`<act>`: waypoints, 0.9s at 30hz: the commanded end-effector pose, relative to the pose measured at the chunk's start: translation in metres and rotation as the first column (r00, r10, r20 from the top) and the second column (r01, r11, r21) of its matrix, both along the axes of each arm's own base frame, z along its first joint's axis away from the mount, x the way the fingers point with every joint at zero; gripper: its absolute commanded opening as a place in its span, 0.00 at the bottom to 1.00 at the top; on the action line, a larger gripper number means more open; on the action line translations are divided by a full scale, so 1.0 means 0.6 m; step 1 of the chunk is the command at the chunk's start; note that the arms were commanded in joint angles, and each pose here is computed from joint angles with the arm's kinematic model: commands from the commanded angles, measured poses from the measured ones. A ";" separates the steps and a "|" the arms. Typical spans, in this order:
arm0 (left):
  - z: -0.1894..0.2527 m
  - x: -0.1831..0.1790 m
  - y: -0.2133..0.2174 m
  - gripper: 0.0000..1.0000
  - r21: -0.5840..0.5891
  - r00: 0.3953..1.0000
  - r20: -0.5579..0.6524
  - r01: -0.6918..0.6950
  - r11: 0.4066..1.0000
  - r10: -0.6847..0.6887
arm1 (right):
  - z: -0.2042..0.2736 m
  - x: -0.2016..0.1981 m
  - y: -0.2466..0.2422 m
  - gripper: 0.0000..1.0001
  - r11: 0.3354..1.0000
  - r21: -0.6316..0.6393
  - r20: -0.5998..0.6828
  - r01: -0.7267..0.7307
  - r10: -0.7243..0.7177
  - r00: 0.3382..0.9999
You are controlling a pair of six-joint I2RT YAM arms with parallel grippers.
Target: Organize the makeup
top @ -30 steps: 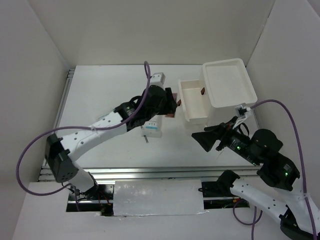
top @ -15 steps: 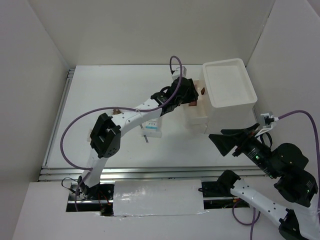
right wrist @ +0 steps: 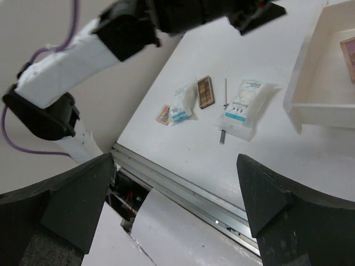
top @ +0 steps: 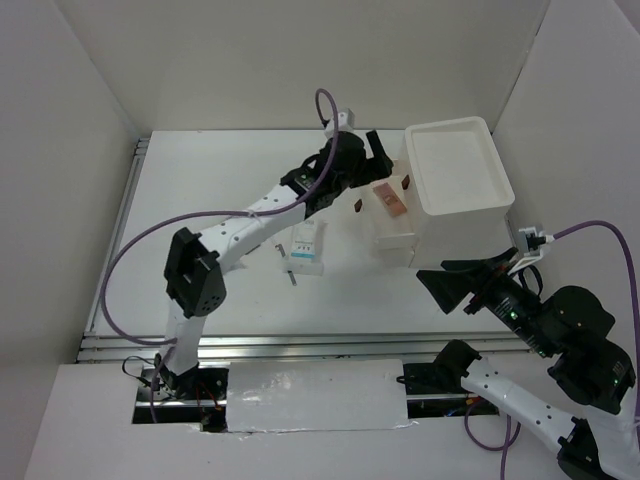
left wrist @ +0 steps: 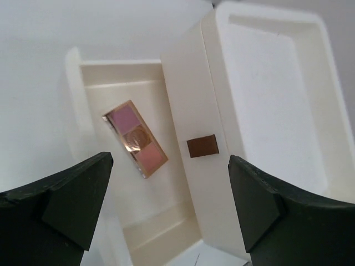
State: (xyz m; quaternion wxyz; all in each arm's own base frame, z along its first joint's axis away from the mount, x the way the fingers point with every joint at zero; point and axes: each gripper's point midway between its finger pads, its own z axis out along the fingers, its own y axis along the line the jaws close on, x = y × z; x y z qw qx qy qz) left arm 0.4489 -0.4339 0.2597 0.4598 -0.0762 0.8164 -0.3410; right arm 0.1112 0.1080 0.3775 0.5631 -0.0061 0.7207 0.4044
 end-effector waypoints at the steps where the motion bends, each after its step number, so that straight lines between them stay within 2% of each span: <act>1: 0.142 -0.018 0.134 0.99 0.046 0.967 0.104 -0.239 0.970 0.234 | -0.001 0.005 0.009 1.00 1.000 -0.004 0.002 -0.013 0.013 1.000; 3: 0.130 -0.021 0.214 0.99 0.122 0.926 0.063 -0.377 0.918 0.372 | -0.010 0.006 0.015 1.00 1.000 -0.012 0.000 -0.025 0.025 1.000; 5: 0.066 -0.017 0.310 0.99 0.224 0.867 -0.040 -0.476 0.850 0.496 | -0.019 0.009 0.021 1.00 0.999 -0.017 -0.002 -0.036 0.036 0.999; 7: 0.011 -0.012 0.398 0.99 0.291 0.813 -0.106 -0.525 0.800 0.572 | -0.023 0.010 0.030 1.00 0.998 -0.017 -0.002 -0.055 0.055 0.998; 9: -0.018 -0.010 0.440 0.99 0.300 0.798 -0.147 -0.527 0.795 0.584 | -0.032 0.014 0.039 1.00 0.997 -0.025 -0.012 -0.069 0.069 0.998; 11: -0.083 -0.004 0.500 0.99 0.363 0.754 -0.198 -0.537 0.762 0.626 | -0.039 0.015 0.053 1.00 0.995 -0.030 -0.019 -0.100 0.099 0.995; 16: -0.181 0.003 0.564 0.99 0.466 0.694 -0.277 -0.508 0.724 0.665 | -0.052 0.021 0.068 1.00 0.992 -0.038 -0.033 -0.123 0.122 0.992; 20: -0.235 0.008 0.570 0.99 0.499 0.687 -0.316 -0.466 0.731 0.654 | -0.056 0.023 0.069 1.00 0.992 -0.045 -0.037 -0.122 0.120 0.992; 27: -0.305 -0.032 0.584 0.99 0.537 0.616 -0.366 -0.472 0.699 0.697 | -0.061 0.021 0.067 1.00 0.991 -0.053 -0.040 -0.122 0.120 0.992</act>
